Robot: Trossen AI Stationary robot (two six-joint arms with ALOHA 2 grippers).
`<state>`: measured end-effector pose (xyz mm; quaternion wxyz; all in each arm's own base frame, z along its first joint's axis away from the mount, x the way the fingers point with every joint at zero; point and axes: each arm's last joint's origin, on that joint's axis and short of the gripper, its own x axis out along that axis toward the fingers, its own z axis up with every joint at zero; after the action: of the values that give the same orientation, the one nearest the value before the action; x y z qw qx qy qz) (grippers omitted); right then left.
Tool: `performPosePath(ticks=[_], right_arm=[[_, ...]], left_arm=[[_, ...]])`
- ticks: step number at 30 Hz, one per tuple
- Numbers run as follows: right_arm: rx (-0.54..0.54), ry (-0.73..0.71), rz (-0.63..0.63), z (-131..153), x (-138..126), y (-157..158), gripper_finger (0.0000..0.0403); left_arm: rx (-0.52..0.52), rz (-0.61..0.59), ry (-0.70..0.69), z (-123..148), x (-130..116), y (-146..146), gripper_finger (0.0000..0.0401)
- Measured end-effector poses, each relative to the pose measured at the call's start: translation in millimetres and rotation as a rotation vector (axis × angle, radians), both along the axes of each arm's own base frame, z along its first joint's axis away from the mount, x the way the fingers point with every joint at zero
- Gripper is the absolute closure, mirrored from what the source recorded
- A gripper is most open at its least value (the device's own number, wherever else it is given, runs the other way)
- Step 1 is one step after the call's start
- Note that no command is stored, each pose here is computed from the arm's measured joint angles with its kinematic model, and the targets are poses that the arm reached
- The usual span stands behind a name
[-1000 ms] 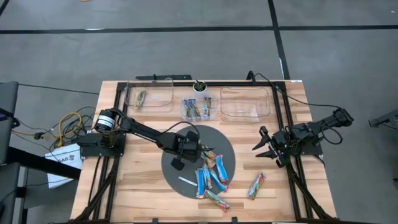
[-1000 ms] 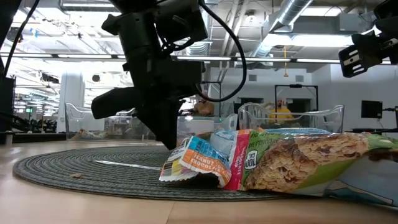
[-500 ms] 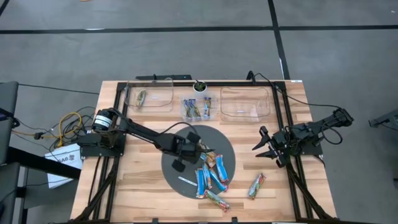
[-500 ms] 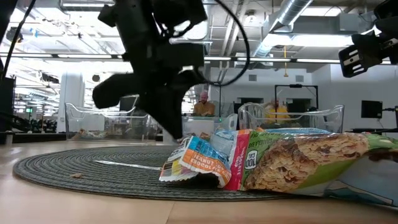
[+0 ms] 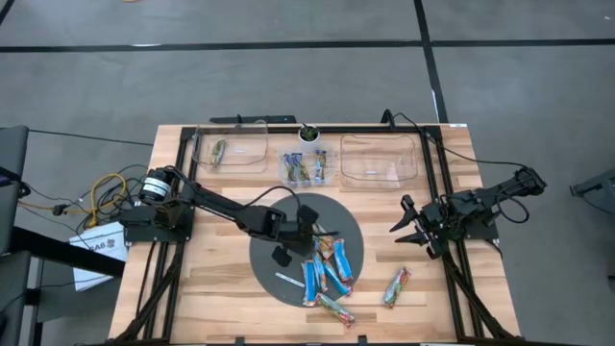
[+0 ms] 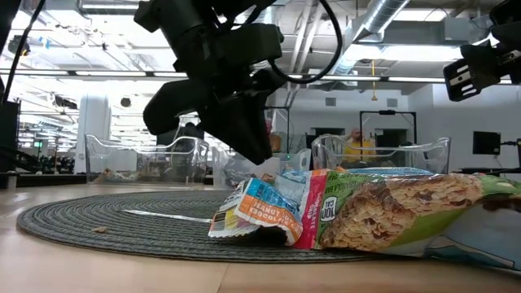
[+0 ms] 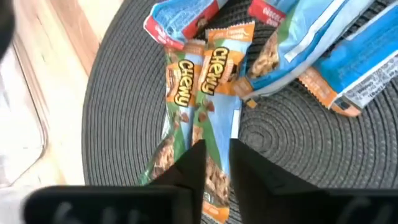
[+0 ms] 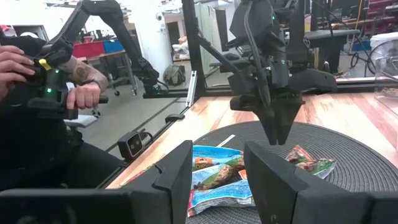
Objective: Pick and place Granola Bars by type
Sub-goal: Put the yellow granola bar into the left transparent bin
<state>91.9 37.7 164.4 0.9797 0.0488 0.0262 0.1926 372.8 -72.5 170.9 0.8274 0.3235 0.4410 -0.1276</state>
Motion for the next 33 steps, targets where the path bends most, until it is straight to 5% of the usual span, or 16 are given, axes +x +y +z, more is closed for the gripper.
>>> performPosePath(ticks=[11,33], right_arm=[[0.000,0.000,0.000,0.0,0.0,0.0,0.0265],[0.002,-0.005,-0.001,0.5,0.0,0.0,0.0264]], left_arm=[[0.005,0.027,0.023,-18.7,13.4,8.7,0.0219],[-0.024,0.015,0.128,-30.0,18.7,8.3,0.0214]])
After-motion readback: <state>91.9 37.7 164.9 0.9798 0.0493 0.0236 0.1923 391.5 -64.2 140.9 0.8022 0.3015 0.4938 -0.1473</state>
